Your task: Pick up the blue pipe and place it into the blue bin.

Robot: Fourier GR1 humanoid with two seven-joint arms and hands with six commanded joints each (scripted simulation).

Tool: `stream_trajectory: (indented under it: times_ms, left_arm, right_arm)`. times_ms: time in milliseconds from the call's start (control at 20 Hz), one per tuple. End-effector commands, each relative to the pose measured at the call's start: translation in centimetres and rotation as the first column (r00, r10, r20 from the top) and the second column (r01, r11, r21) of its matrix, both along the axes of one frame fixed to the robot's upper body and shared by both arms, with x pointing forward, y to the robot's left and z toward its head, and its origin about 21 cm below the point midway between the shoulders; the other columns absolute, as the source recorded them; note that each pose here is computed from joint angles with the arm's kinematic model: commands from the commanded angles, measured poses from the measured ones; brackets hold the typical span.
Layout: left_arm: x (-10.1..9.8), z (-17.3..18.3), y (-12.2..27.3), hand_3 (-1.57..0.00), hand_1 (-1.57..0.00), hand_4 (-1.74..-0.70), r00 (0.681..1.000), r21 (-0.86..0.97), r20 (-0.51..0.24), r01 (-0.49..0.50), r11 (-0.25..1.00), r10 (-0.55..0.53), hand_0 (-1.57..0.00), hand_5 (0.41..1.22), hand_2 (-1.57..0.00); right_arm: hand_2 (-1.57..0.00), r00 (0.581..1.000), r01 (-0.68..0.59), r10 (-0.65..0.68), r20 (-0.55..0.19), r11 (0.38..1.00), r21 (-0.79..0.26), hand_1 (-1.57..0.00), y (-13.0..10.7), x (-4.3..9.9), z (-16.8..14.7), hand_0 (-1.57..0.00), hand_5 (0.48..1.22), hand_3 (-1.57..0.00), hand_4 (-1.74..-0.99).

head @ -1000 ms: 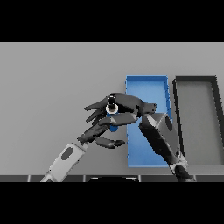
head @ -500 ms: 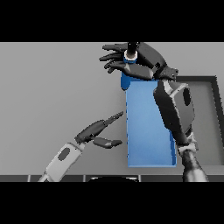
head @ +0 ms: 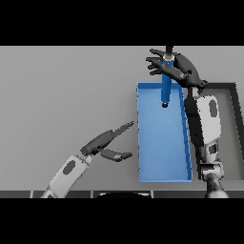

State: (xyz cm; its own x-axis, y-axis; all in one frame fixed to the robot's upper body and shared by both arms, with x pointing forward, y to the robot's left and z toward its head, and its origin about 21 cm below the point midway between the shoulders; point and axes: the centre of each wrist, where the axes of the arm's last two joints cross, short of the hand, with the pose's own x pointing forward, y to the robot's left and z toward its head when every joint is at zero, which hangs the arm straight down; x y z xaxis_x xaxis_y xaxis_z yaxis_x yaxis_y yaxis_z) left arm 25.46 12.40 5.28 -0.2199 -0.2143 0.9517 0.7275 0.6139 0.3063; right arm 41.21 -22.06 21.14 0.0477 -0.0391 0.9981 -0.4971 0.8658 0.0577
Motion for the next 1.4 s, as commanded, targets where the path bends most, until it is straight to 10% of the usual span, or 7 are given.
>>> stream_trajectory:
  times_ms: [0, 250, 500, 600, 750, 950, 1350]
  left_arm:
    - [0.0, 0.1, 0.2, 0.0, 0.0, -0.87, 1.0, 0.004, -0.003, -0.006, 1.0, 0.006, 0.0, 0.483, 0.0]
    - [-0.3, -0.4, -0.2, 0.0, 0.0, -0.88, 1.0, -0.003, -0.018, -0.003, 1.0, 0.003, 0.0, 0.479, 0.0]
    - [0.0, -0.2, -0.1, 0.0, 0.0, -0.88, 1.0, -0.001, -0.012, -0.005, 1.0, 0.005, 0.0, 0.481, 0.0]
    - [0.2, 0.1, -0.5, 0.0, 0.0, -0.89, 1.0, 0.005, -0.01, -0.001, 1.0, 0.001, 0.0, 0.486, 0.0]
    - [0.0, -0.4, -0.4, 0.0, 0.0, -0.88, 1.0, 0.016, -0.021, -0.011, 1.0, 0.012, 0.0, 0.495, 0.0]
    - [0.2, -0.3, -0.1, 0.0, 0.0, -0.88, 1.0, -0.005, -0.009, -0.007, 1.0, 0.007, 0.0, 0.495, 0.0]
    - [0.3, -0.4, -0.5, 0.0, 0.0, -0.88, 1.0, 0.004, -0.011, -0.01, 1.0, 0.01, 0.0, 0.478, 0.0]
  right_arm:
    - [-1.57, 0.999, 0.023, -0.024, -0.038, 0.999, -0.025, -1.57, -0.3, -0.1, -1.0, -1.57, 1.221, -1.57, -1.499]
    - [-1.57, 0.958, 0.136, -0.165, -0.234, 0.981, -0.137, -1.57, -2.0, -1.7, -5.9, -1.57, 1.221, -1.57, -1.499]
    - [-1.57, 0.899, 0.116, -0.228, -0.375, 0.948, -0.297, -1.57, -3.2, -2.3, -10.1, -1.57, 1.221, -0.62, -1.662]
    - [-1.45, 0.854, 0.118, -0.274, -0.443, 0.93, -0.348, -1.51, -3.6, -2.3, -11.6, -1.57, 1.188, -0.96, -1.573]
    - [-0.74, 0.762, 0.107, -0.308, -0.57, 0.928, -0.357, -0.77, -3.8, -2.5, -13.6, -0.8, 1.114, -0.49, -1.385]
    - [-0.3, 0.782, -0.037, -0.235, -0.577, 0.907, -0.419, -0.32, -3.2, -2.8, -12.6, -0.33, 1.056, -0.2, -1.23]
    - [-0.05, 0.846, -0.121, -0.209, -0.491, 0.821, -0.558, -0.09, -2.6, -3.3, -13.1, -0.19, 0.809, -0.03, -1.131]
